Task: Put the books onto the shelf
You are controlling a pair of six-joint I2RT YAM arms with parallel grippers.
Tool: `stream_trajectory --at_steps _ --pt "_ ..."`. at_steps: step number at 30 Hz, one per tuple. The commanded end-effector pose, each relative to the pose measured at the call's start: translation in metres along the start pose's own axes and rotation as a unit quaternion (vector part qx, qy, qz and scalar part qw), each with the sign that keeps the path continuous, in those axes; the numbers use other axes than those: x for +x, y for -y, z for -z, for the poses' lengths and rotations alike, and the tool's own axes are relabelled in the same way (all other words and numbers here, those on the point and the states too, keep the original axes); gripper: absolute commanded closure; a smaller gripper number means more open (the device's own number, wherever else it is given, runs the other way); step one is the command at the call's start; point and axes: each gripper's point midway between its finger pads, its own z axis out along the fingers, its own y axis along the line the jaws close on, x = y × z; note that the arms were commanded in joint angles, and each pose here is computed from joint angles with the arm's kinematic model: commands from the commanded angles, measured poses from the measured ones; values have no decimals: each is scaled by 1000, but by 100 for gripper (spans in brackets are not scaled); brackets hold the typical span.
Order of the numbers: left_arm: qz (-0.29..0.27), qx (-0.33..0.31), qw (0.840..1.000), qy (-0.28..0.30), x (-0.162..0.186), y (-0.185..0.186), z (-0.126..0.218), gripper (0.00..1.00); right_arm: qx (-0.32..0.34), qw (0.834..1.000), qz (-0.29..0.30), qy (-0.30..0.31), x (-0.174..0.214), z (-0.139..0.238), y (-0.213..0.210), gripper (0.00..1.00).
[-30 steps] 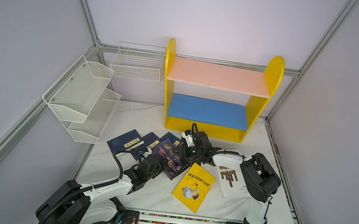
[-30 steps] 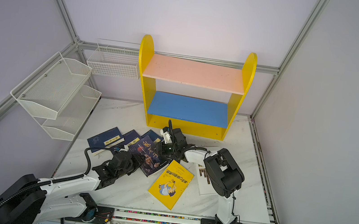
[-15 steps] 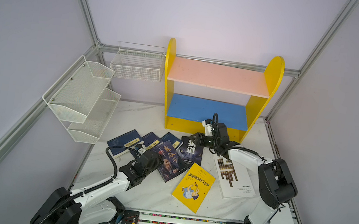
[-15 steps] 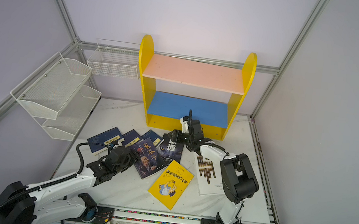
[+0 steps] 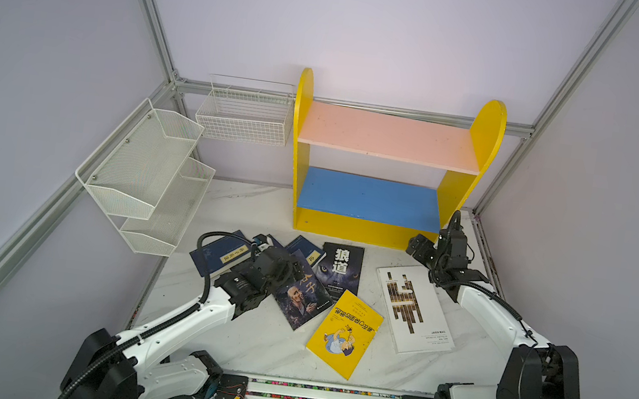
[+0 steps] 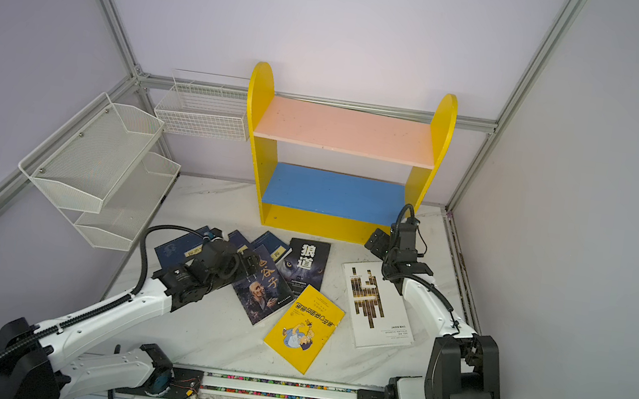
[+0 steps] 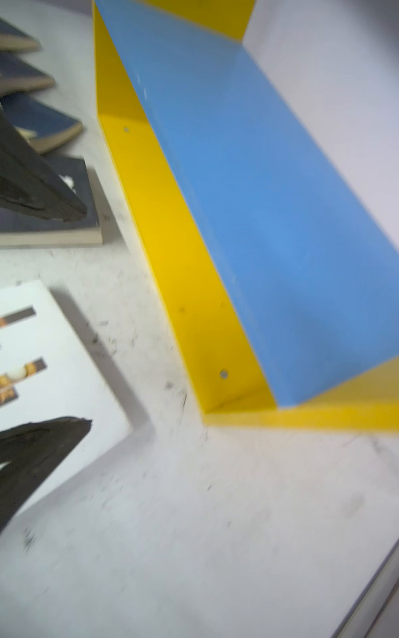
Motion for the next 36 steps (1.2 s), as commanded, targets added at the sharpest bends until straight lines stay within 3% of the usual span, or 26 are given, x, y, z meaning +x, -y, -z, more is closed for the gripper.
stream_trajectory --at_steps 1,3,11,15,27,31,36 --pt "-52 101 993 -28 9 87 3 2 55 998 -43 -4 6 6 42 8" --pt "-68 140 987 -49 26 126 -4 0 61 996 -57 -14 12 3 55 7" --pt "-101 212 963 -132 94 207 -54 0 63 992 -80 -71 42 -4 83 7" --pt "-87 216 958 -168 122 224 -82 0 40 990 -78 -107 61 -6 81 7" --pt "-28 202 957 -205 158 231 -142 0 6 984 -76 -158 103 -1 82 7" --pt "-23 213 953 -214 164 237 -148 0 -9 983 -77 -169 108 -2 78 8" --pt "-36 279 937 -207 153 271 -133 1 -40 982 -78 -170 100 -1 64 9"
